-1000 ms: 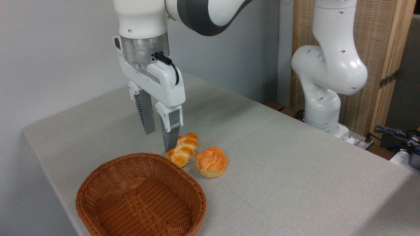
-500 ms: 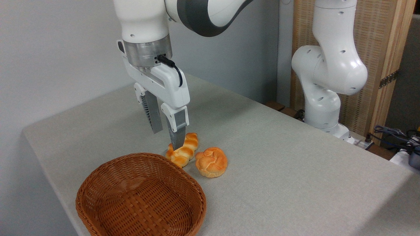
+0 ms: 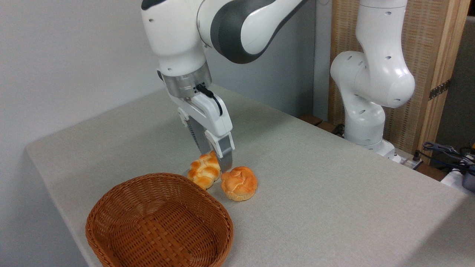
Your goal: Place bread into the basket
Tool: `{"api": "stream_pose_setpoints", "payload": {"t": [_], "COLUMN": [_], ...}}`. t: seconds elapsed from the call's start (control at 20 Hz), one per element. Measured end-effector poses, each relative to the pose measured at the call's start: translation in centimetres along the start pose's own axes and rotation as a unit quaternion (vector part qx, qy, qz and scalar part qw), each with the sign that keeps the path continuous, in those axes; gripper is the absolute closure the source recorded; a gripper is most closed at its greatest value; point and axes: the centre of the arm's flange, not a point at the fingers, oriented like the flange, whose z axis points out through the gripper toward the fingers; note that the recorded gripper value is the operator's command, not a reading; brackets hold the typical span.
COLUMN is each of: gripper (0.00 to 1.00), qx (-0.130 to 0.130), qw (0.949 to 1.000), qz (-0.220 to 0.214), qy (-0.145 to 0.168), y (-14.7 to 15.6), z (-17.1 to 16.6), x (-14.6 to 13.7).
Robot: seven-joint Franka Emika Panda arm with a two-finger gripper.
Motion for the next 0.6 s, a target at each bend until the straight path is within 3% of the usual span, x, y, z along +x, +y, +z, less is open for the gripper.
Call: {"api": "stream_pose_setpoints", "payload": {"t": [0.2,0.6], "gripper": [0.0,0.0], "qx": [0.019,0.008], "qw": [0.9973,0.9958], "qz": [0.039,0.047], "qy": [-0.06,-0.078], "y": [-0.5,-0.5], "z": [2.7,5.0], "x": [-1.4,-1.7]}}
